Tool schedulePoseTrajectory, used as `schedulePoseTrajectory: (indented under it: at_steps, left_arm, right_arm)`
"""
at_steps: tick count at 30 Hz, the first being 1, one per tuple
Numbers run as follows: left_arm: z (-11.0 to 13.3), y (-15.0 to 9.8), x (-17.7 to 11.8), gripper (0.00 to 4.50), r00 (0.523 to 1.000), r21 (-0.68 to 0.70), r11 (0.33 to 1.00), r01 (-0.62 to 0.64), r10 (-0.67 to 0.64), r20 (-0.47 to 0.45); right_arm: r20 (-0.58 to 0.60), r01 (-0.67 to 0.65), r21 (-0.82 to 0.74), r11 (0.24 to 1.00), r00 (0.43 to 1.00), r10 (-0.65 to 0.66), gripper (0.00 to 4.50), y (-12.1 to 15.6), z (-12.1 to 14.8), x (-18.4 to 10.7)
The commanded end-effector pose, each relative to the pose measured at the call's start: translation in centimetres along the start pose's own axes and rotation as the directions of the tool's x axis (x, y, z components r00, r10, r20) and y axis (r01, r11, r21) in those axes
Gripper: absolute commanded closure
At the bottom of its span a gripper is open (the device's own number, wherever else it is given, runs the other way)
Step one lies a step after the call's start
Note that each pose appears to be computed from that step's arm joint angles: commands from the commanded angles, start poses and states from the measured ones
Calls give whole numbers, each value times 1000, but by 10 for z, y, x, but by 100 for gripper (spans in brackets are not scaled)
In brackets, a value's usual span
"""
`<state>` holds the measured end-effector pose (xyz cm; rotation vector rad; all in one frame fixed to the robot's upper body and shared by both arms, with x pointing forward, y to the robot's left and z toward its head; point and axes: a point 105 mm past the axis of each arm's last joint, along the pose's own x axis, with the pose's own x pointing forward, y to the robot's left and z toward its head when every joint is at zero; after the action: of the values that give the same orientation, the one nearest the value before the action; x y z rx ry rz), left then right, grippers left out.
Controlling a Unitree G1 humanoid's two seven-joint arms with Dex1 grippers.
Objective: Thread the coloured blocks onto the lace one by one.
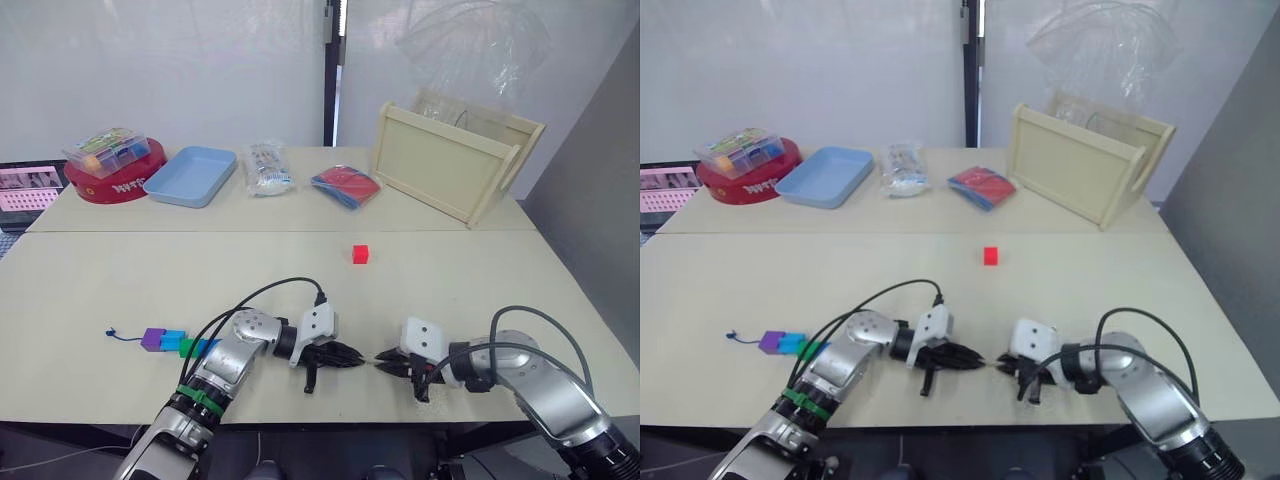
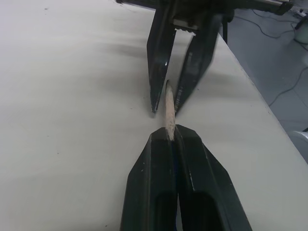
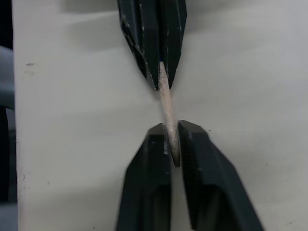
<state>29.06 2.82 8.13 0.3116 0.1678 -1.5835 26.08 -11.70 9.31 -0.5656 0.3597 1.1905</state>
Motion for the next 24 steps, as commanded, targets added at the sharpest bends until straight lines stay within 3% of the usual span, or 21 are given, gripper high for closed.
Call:
schedulePoseTrajectory:
  at_steps: [1, 6, 7, 8, 11, 16, 21, 24]
  left_arm:
    - [8, 3, -10, 450, 999, 25, 1000, -19, 19, 27]
    - [4, 5, -27, 450, 998, -6, 999, -54, 54, 25]
    - [3, 6, -32, 450, 998, -12, 998, -65, 65, 20]
    - [1, 7, -40, 450, 996, -21, 996, -85, 85, 10]
    - [-3, 7, -54, 450, 992, -34, 992, -124, 124, -14]
    - [-6, 6, -64, 450, 985, -49, 984, -172, 170, -36]
    - [-7, 5, -71, 450, 979, -53, 978, -203, 200, -49]
    - [-9, 4, -75, 450, 974, -56, 973, -222, 219, -54]
  right_arm:
    - [50, 85, 1, 996, 995, -85, 248, -6, 14, -11]
    - [154, 285, 160, 945, 938, -309, 74, -18, 23, -25]
    - [188, 333, 221, 917, 908, -375, 39, -23, 26, -28]
    - [227, 425, 316, 848, 834, -502, 6, -33, 29, -31]
    - [223, 560, 495, 664, 657, -720, 3, -55, 33, -22]
    - [165, 632, 576, 519, 532, -831, 3, -70, 36, 17]
    - [100, 676, 614, 407, 445, -890, 3, -91, 35, 53]
    - [45, 698, 577, 424, 491, -870, 3, -111, 37, 85]
